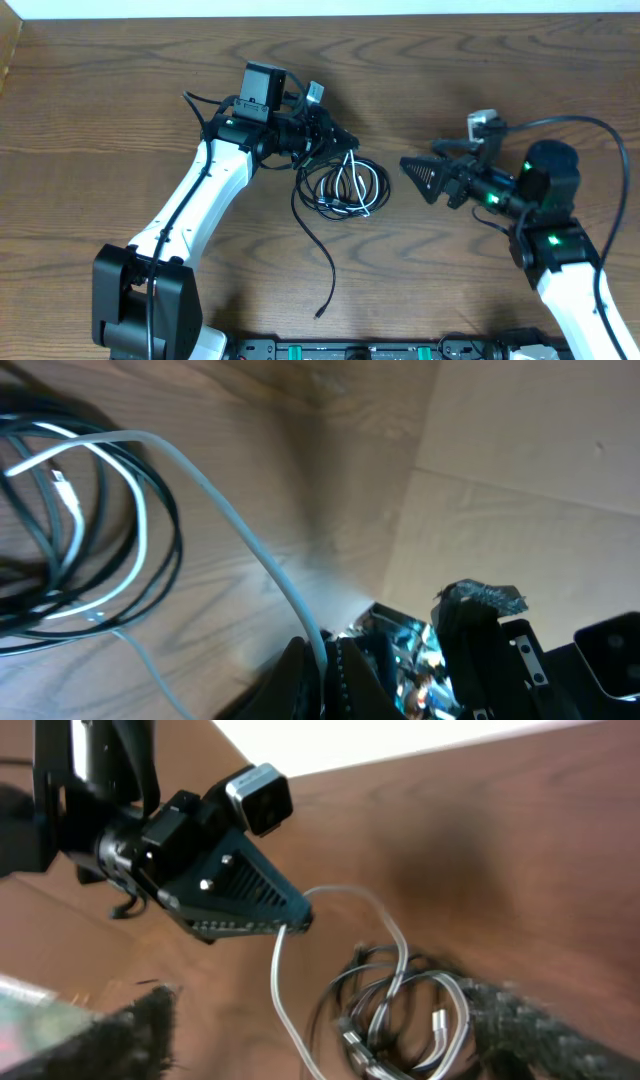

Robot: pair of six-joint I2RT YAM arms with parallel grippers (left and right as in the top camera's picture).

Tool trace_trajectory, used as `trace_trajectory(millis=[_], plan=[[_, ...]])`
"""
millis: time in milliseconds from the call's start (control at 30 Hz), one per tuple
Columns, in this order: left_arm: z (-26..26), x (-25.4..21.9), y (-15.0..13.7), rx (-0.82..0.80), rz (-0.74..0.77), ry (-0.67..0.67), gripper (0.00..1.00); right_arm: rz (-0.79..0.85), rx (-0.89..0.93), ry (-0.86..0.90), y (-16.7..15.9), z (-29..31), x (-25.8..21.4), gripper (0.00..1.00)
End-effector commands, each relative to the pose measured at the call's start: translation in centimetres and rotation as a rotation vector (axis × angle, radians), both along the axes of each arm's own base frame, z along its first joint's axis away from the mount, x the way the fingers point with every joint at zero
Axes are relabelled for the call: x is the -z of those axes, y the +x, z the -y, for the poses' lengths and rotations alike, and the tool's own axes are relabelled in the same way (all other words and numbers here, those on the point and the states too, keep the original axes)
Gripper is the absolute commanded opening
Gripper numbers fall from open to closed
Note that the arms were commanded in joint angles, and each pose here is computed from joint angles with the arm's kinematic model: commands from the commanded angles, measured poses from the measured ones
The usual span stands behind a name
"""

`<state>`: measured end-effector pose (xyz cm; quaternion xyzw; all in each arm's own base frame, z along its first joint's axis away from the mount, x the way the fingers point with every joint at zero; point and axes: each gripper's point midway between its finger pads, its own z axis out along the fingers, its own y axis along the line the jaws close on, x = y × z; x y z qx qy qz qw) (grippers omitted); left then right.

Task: Untangle cables
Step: 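Reach the right gripper toward the bundle near the left gripper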

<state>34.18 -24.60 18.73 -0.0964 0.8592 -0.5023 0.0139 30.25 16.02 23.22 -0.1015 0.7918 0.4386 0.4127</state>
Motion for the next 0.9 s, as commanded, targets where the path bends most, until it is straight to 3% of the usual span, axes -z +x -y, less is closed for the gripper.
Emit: trace_trajectory(millis=[0, 200, 500, 600, 700, 867], plan=[[-0.4, -0.1, 0.8, -0.047, 0.032, 0.053, 0.08, -0.087, -0.083, 0.057, -0.2, -1.3, 0.9, 0.82], [0.0, 1.0, 1.1, -0.084, 0.053, 0.138, 0.08, -0.182, -0.081, 0.052, 1.1, -1.6, 4.1, 0.87], [1.9, 0.9, 0.2, -0.088, 0.020, 0.131, 0.08, -0.198, -0.155, 0.059, 1.3, -4.5, 5.6, 0.85], [2.3, 0.8, 0.1, -0.094, 0.004, 0.122, 0.08, -0.166, -0.190, 0.058, 1.0, -5.9, 5.3, 0.83], [2.6, 0.5, -0.1, -0.091, -0.017, 0.099, 0.08, -0.174, -0.143, 0.032, 1.4, -6.5, 5.8, 0.72], [3.7, -1.0, -0.3, -0.046, -0.003, 0.016, 0.08, -0.192, -0.080, 0.003, 1.7, -7.2, 6.5, 0.64]])
